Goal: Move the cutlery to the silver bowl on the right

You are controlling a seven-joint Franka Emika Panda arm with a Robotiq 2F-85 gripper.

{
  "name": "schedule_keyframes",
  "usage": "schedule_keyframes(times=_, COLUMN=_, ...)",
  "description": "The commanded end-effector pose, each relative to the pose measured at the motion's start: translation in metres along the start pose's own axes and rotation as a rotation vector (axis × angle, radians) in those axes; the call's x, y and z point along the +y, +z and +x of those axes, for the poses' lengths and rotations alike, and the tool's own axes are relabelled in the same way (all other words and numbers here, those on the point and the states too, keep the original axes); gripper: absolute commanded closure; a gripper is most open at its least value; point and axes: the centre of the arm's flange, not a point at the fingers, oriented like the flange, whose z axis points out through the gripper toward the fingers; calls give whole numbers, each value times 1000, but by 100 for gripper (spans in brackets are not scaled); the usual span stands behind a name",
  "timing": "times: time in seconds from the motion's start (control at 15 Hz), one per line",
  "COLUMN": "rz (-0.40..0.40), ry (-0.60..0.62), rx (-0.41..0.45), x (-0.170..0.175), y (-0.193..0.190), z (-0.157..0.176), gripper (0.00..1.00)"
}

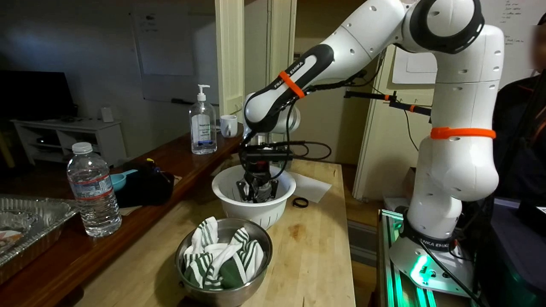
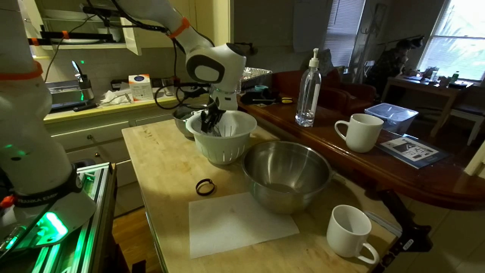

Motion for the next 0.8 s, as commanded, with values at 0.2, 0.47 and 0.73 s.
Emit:
schedule_keyframes(times=0.2, rz=-6, ry=-67, rx=-46, x=28, y=-51, z=-41, gripper=98)
schedule_keyframes(times=0.47, rz=-44, ry=-72, rx=-40, x=34, y=-65, z=-53, gripper=98)
schedule_keyframes(times=0.73, rz=-91, ry=-111, rx=14, x=31, y=-88, z=-64, gripper=98)
